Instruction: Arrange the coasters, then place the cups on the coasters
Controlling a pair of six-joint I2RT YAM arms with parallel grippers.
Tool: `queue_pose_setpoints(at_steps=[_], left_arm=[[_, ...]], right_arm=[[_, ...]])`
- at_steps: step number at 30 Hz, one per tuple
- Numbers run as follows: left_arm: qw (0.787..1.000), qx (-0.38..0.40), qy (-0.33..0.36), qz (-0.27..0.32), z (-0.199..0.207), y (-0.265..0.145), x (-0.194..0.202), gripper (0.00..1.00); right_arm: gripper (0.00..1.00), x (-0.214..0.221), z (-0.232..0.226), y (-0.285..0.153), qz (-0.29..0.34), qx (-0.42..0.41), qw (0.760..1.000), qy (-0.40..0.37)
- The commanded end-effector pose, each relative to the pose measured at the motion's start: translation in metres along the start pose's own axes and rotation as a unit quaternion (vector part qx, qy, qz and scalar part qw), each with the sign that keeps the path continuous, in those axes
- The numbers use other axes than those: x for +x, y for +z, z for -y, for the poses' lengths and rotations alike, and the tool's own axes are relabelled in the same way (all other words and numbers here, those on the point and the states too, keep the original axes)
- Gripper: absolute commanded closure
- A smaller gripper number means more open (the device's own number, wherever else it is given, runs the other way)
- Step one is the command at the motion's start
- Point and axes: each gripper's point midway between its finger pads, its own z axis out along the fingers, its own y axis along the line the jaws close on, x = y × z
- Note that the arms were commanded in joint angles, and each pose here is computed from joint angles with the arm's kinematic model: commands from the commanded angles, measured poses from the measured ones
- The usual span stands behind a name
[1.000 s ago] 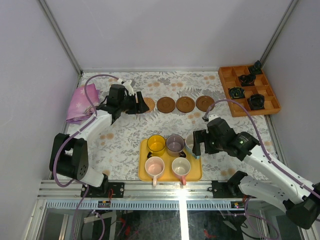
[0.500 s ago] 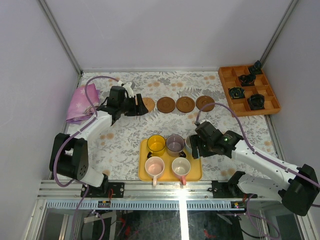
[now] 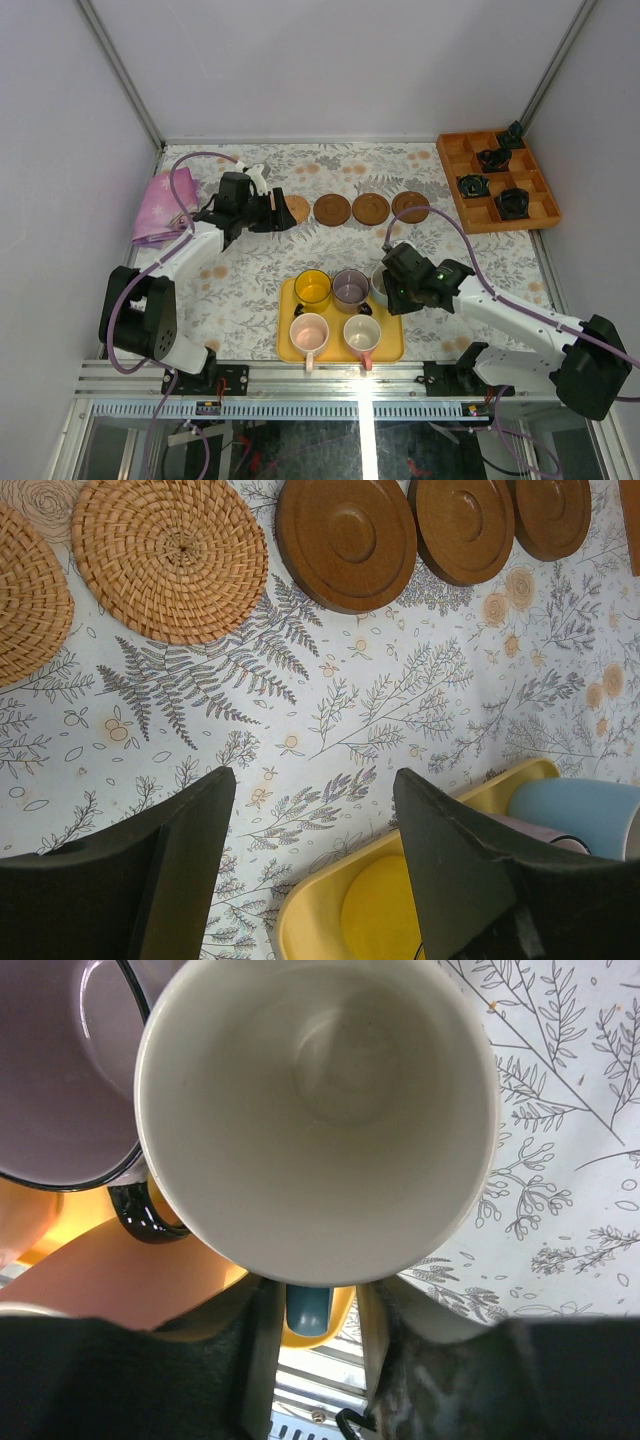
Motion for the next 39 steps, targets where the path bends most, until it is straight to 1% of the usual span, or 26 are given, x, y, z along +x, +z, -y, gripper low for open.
queue_pose_setpoints(at_steps=[1, 4, 5, 8, 12, 19, 25, 32, 34, 39], left_arm=[[1.000, 0.003, 0.012, 0.010, 0.004, -0.003, -0.004, 0.35], [1.000, 0.005, 0.013, 0.014, 0.006, -0.006, -0.006, 0.35], [1.000, 0.006, 0.012, 0.014, 0.006, -0.006, -0.005, 0.35], [1.000, 0.011, 0.010, 0.021, 0.010, -0.010, -0.008, 0.35], [1.000, 0.010, 0.008, 0.024, 0.010, -0.011, -0.008, 0.35], [0.999, -0.004, 0.021, 0.043, 0.010, -0.021, -0.020, 0.35], [0.998, -0.024, 0.033, 0.055, 0.005, -0.023, -0.029, 0.34], [0.997, -0.017, 0.026, 0.072, 0.008, -0.016, -0.042, 0.33], [0.997, -0.016, 0.022, 0.076, 0.008, -0.012, -0.047, 0.34], [0.995, -0.016, 0.016, 0.097, 0.010, -0.006, -0.068, 0.34]], right_arm=[[0.80, -0.008, -0.004, 0.001, 0.016, 0.002, 1.000, -0.001], [0.99, -0.008, -0.002, -0.001, 0.017, 0.009, 1.000, -0.003], [1.00, -0.008, -0.001, -0.003, 0.017, 0.013, 1.000, -0.003], [1.00, -0.012, 0.003, -0.010, 0.026, 0.025, 0.999, -0.004], [1.00, -0.027, 0.007, -0.025, 0.055, 0.044, 0.997, -0.004], [1.00, -0.066, 0.021, -0.059, 0.127, 0.102, 0.987, 0.000], [1.00, -0.103, 0.031, -0.081, 0.200, 0.145, 0.969, 0.002], [1.00, -0.148, 0.046, -0.089, 0.260, 0.219, 0.940, -0.019], [1.00, -0.161, 0.056, -0.086, 0.260, 0.229, 0.938, -0.011], [1.00, -0.188, 0.088, -0.067, 0.253, 0.224, 0.941, 0.012]])
